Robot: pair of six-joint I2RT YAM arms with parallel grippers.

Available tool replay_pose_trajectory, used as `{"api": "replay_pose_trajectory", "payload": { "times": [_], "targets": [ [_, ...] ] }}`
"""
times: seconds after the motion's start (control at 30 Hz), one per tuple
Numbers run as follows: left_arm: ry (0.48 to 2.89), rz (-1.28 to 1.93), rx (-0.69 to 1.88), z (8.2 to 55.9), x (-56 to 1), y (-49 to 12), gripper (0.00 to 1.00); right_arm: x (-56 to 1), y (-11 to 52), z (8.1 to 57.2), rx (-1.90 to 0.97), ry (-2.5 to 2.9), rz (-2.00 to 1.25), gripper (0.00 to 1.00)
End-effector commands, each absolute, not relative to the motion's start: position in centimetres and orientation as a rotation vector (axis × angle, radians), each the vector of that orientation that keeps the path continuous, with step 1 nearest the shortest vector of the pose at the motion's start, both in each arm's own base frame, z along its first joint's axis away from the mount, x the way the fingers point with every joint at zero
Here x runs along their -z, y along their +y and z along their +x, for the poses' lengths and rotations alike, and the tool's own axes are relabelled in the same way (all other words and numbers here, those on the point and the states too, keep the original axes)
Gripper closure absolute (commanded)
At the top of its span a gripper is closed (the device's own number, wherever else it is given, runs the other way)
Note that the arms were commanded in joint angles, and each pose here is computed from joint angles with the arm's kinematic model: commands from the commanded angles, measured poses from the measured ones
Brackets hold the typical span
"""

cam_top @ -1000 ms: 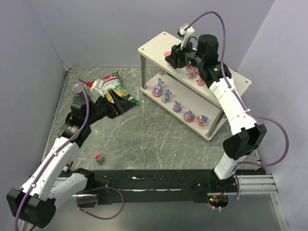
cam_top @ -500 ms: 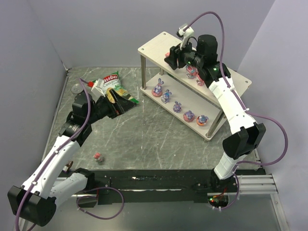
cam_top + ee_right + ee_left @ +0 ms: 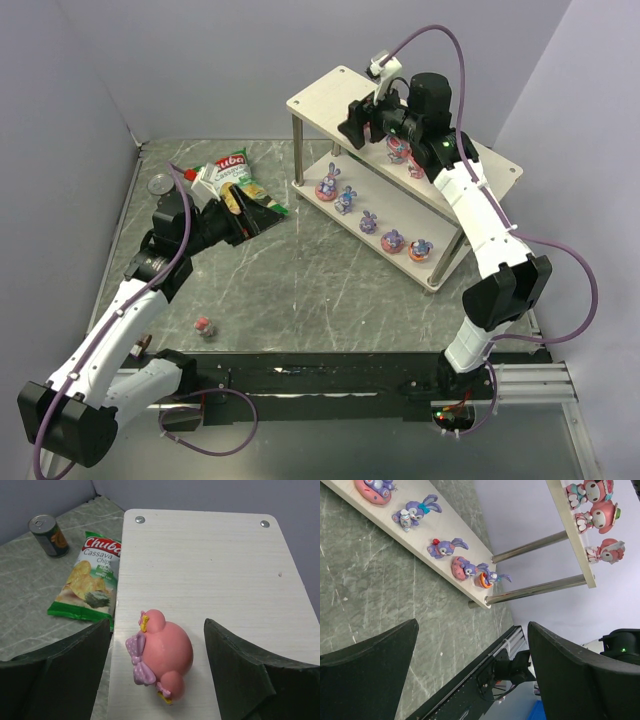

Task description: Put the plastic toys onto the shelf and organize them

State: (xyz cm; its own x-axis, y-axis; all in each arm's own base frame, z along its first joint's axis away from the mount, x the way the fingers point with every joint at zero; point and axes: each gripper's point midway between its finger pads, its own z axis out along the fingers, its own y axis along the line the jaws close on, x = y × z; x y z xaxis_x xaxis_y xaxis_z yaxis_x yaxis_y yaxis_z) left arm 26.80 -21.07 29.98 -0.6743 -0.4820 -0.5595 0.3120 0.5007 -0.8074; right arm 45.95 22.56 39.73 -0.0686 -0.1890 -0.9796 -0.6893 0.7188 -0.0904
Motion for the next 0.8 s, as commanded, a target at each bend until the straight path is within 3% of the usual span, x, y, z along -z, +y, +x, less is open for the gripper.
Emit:
{"api": "replay_pose_trajectory", "payload": {
  "times": [0.0,0.07,0.77],
  "targets": [
    [1.875,-0.103,1.269,27.0,-31.7,-21.1,0.04,-43.3,21.9,45.5,-0.447,1.529,-0.705,0.08],
    [1.867,-0.101,1.269,27.0,-31.8,-21.1,0.04,-43.9,21.8,45.3,-0.448,1.517,-0.702,0.0],
    [1.866,-0.085,1.265,26.8,-31.8,-21.1,0.04,-49.5,18.6,41.2,-0.377,1.504,-0.588,0.0]
  ]
}}
